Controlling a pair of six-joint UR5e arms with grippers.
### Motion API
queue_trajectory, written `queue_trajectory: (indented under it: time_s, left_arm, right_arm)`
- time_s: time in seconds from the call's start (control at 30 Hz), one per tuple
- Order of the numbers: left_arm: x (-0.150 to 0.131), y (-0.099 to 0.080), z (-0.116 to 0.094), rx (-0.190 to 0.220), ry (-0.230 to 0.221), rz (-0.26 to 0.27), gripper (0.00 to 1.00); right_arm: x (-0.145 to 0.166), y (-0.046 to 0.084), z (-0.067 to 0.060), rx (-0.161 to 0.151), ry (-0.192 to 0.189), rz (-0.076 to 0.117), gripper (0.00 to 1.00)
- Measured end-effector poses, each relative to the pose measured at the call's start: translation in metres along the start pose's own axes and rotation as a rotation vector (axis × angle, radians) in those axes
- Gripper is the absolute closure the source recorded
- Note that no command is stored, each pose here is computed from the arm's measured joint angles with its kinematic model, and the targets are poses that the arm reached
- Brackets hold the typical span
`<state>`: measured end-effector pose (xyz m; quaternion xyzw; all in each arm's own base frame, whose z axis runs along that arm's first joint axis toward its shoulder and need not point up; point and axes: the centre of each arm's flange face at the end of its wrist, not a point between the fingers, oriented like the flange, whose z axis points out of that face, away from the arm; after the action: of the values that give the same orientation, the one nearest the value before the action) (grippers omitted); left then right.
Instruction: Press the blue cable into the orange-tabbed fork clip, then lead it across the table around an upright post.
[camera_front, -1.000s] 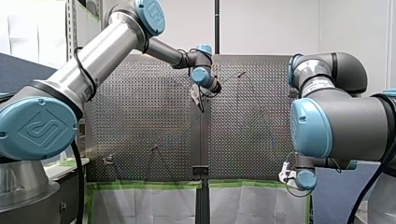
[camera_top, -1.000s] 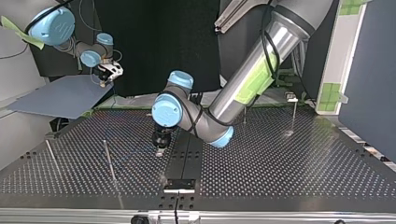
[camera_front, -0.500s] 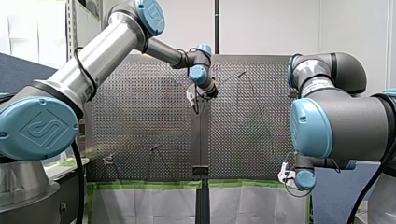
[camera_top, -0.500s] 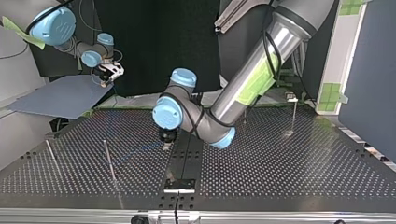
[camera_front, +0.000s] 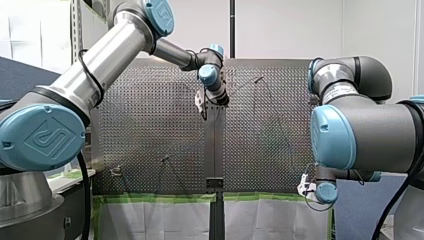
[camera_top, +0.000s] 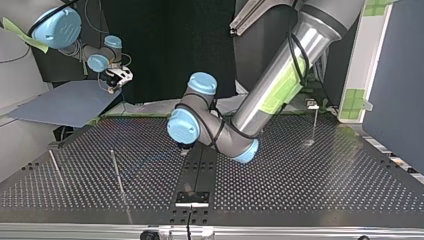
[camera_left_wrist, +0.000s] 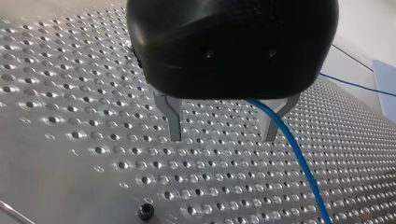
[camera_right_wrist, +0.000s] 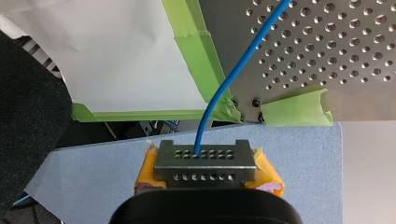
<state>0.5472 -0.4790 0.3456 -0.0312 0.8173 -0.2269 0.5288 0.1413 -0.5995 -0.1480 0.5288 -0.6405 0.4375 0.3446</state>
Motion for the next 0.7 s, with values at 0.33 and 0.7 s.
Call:
queue_trajectory:
  time_s: [0.33,0.7]
  left_arm:
    - [0.001,-0.009,-0.007,0.031,0.020,0.002,0.14]
    - [-0.015,-0.031,-0.031,0.084,0.008,0.002,0.14]
  right_arm:
    - [0.000,0.000,0.000,0.001,-0.002,0.000,1.00]
    - [0.000,0.000,0.000,0.001,-0.003,0.000,1.00]
